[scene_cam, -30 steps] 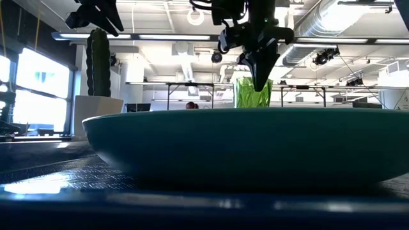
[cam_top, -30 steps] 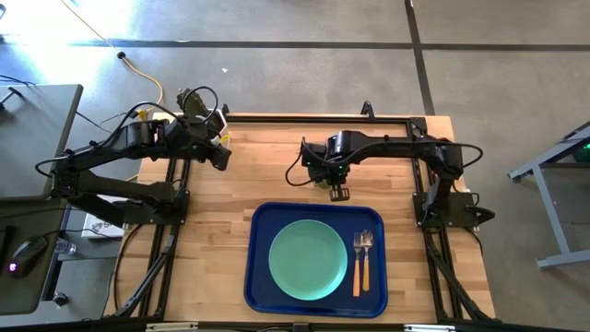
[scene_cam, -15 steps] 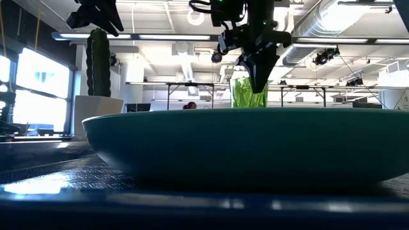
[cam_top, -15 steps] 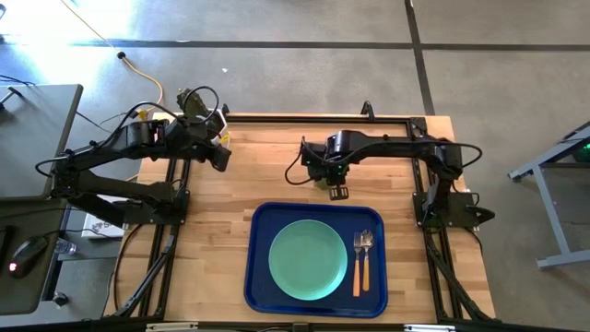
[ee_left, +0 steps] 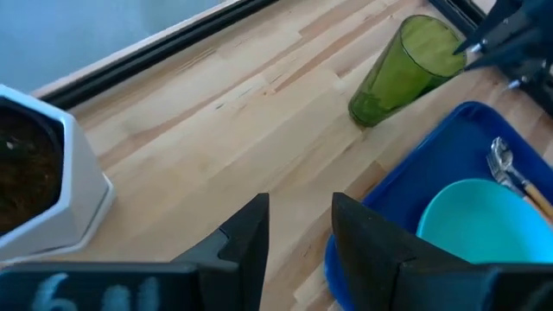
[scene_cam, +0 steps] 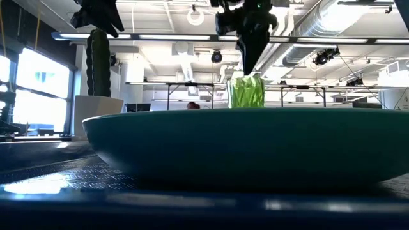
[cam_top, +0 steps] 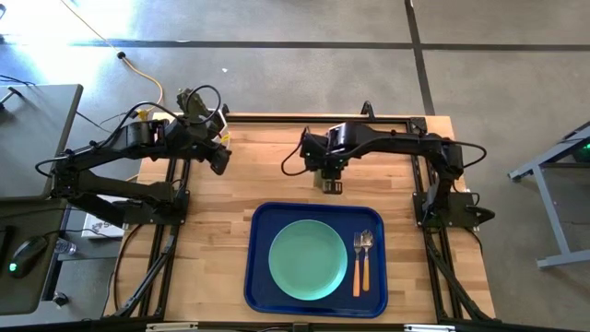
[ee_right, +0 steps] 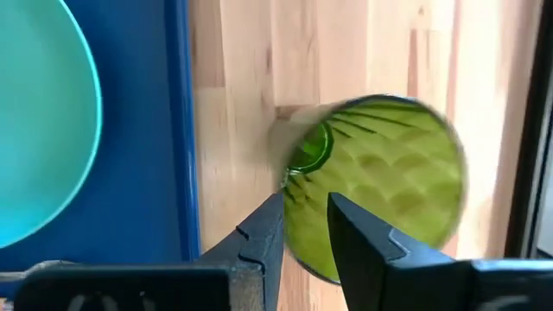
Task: Pick and place plate/cup/fork/spoon on tray
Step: Put the green cup on the blue tray to the top left of the green plate
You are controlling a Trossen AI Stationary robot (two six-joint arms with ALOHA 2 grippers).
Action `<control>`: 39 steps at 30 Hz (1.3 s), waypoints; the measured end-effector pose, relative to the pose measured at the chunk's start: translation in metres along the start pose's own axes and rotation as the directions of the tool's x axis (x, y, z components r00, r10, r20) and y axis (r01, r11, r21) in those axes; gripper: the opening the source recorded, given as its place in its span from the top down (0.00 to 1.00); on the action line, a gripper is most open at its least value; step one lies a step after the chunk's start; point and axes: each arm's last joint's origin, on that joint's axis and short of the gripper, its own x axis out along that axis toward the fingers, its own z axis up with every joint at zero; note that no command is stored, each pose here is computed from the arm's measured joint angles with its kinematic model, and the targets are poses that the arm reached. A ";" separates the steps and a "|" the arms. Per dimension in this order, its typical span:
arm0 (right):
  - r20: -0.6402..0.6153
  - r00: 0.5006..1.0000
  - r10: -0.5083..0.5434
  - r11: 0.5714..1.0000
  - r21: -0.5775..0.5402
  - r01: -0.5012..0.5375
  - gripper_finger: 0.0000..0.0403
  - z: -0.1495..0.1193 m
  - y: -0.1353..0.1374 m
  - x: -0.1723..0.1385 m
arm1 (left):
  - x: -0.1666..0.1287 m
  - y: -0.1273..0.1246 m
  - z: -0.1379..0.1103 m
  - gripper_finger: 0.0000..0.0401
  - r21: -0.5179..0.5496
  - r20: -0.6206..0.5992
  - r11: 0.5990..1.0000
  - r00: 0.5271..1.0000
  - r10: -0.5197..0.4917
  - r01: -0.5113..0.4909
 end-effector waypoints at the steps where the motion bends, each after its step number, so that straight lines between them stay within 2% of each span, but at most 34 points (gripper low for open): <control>1: 0.006 1.000 -0.001 1.000 0.005 0.001 0.79 0.001 -0.001 -0.004 | 0.000 0.000 0.000 0.69 0.014 0.000 1.000 1.000 0.000 0.000; 8: 0.070 0.998 -0.009 0.998 0.061 0.005 0.79 0.005 -0.004 -0.027 | 0.000 0.000 0.001 0.62 0.106 0.013 0.994 1.000 0.009 -0.011; 11: 0.094 0.995 -0.012 0.994 0.107 0.002 0.79 0.006 -0.005 -0.041 | 0.000 -0.002 0.004 0.62 0.196 0.044 0.981 0.999 -0.011 0.003; 13: 0.116 0.993 -0.015 0.990 0.139 -0.001 0.79 0.006 -0.006 -0.052 | 0.000 -0.006 0.008 0.62 0.275 0.080 0.960 0.995 -0.067 0.042; 16: 0.168 0.985 -0.033 0.976 0.216 -0.004 0.79 0.007 -0.007 -0.072 | -0.002 -0.012 0.017 0.62 0.410 0.145 0.907 0.975 -0.168 0.096; 21: 0.276 0.950 -0.144 0.937 0.347 0.042 0.79 0.007 -0.002 -0.109 | -0.007 -0.022 0.030 0.62 0.588 0.256 0.803 0.919 -0.300 0.098; 25: 0.353 0.890 -0.290 0.868 0.488 0.089 0.79 0.003 -0.002 -0.141 | -0.012 -0.028 0.039 0.62 0.689 0.336 0.722 0.859 -0.387 0.056; 28: 0.417 0.825 -0.381 0.817 0.570 0.088 0.79 -0.002 -0.003 -0.158 | -0.015 -0.032 0.045 0.62 0.737 0.393 0.676 0.817 -0.422 -0.005; 33: 0.476 0.781 -0.404 0.765 0.644 0.004 0.79 -0.014 -0.005 -0.175 | -0.010 -0.039 0.055 0.62 0.792 0.434 0.606 0.769 -0.469 -0.077; 36: 0.483 0.770 -0.416 0.747 0.665 -0.013 0.79 -0.018 -0.006 -0.180 | -0.002 -0.045 0.060 0.62 0.826 0.420 0.553 0.772 -0.478 -0.107; 39: 0.478 0.757 -0.445 0.733 0.681 0.002 0.79 -0.021 -0.007 -0.183 | 0.006 -0.052 0.068 0.62 0.842 0.405 0.526 0.781 -0.475 -0.117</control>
